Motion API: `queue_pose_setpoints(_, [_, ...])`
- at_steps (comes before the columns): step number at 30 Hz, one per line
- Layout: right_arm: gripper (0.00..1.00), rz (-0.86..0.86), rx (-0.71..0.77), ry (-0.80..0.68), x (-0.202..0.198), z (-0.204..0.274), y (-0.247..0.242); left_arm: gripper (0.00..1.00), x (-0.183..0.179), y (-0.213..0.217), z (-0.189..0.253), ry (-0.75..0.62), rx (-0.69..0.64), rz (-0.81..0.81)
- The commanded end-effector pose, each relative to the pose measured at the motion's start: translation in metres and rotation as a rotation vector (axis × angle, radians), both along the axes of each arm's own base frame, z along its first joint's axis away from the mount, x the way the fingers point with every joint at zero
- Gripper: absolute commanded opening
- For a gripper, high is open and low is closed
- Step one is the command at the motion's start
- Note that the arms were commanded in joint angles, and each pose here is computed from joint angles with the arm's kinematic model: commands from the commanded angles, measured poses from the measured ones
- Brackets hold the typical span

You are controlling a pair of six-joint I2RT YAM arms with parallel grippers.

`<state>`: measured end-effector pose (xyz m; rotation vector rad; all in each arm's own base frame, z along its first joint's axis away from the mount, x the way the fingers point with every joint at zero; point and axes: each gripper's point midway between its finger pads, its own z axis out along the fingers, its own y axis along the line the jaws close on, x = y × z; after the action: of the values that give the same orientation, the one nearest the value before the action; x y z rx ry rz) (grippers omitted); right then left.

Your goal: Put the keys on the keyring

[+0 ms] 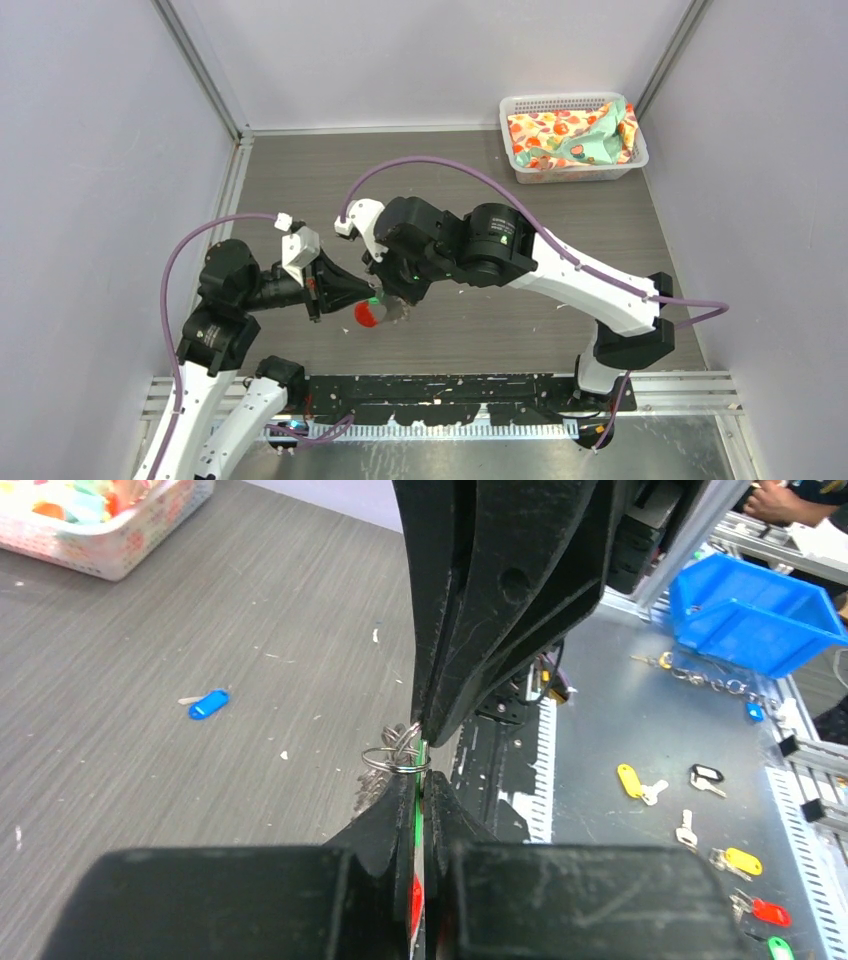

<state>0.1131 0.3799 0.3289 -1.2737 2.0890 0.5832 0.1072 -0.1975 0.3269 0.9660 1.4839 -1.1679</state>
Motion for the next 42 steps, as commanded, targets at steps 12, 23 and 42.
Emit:
queue_pose_setpoints(12, [0.01,0.079,-0.023,-0.075,-0.001,0.006,-0.030,0.01,-0.047,-0.004,0.029,0.142,-0.021,-0.261])
queue_pose_setpoints(23, [0.01,0.214,-0.019,-0.137,-0.006,0.009,-0.034,0.00,-0.050,-0.006,0.040,0.189,-0.041,-0.301])
queue_pose_setpoints(42, [0.01,0.331,0.082,-0.130,-0.018,0.027,-0.035,0.17,-0.029,-0.004,0.013,0.111,0.009,-0.164])
